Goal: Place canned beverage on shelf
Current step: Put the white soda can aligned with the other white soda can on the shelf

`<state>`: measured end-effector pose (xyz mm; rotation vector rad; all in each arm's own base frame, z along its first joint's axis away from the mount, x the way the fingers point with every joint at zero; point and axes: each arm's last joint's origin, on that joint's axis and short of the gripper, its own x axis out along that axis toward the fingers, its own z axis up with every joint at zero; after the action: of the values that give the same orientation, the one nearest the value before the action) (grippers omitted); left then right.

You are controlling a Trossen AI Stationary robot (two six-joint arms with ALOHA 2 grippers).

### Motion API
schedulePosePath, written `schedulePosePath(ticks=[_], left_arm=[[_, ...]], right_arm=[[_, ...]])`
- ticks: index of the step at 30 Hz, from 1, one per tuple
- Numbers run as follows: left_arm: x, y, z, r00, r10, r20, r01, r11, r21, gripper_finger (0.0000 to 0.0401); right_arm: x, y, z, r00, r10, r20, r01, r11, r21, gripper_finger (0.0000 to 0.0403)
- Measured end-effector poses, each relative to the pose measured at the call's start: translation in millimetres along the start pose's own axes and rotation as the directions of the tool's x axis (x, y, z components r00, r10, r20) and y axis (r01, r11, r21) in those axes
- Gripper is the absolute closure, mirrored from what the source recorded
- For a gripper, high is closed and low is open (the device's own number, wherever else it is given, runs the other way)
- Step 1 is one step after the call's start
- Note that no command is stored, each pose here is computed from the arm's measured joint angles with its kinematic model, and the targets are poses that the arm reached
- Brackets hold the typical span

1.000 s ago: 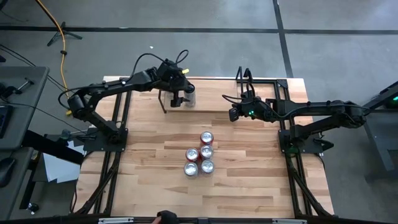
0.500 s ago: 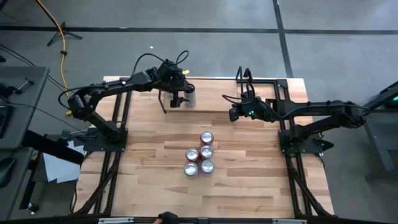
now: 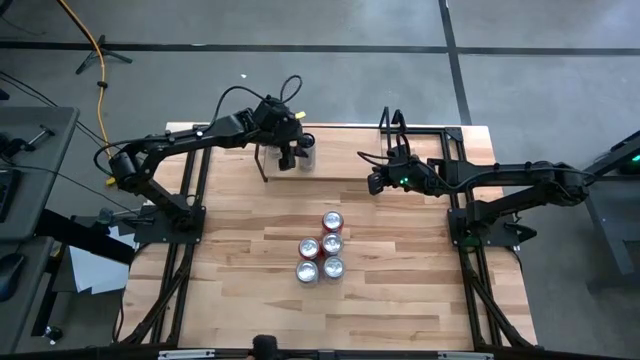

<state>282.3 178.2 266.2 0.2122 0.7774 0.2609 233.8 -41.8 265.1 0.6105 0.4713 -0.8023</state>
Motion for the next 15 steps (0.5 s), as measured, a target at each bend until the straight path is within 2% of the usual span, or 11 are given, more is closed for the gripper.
schedulePosePath(ticks=[4,8,15], left_arm=[[-3.4,5.3,2.6,0.994,0.104,-0.041,-0.111,0.973,-0.202,0.024],[-7.9,6.3,10.6,0.971,0.231,-0.064,-0.238,0.904,-0.356,0.0233],[-8.2,-7.0,17.1,0.92,0.37,-0.131,-0.386,0.795,-0.468,0.0232]], right_arm=[[0.0,0.0,0.1,1.0,0.0,0.0,0.0,1.0,0.0,0.0402],[0.0,0.0,0.0,1.0,0.0,0.0,0.0,1.0,-0.002,0.0402],[0.0,-0.4,0.5,1.0,-0.013,0.013,0.013,1.0,-0.003,0.0402]])
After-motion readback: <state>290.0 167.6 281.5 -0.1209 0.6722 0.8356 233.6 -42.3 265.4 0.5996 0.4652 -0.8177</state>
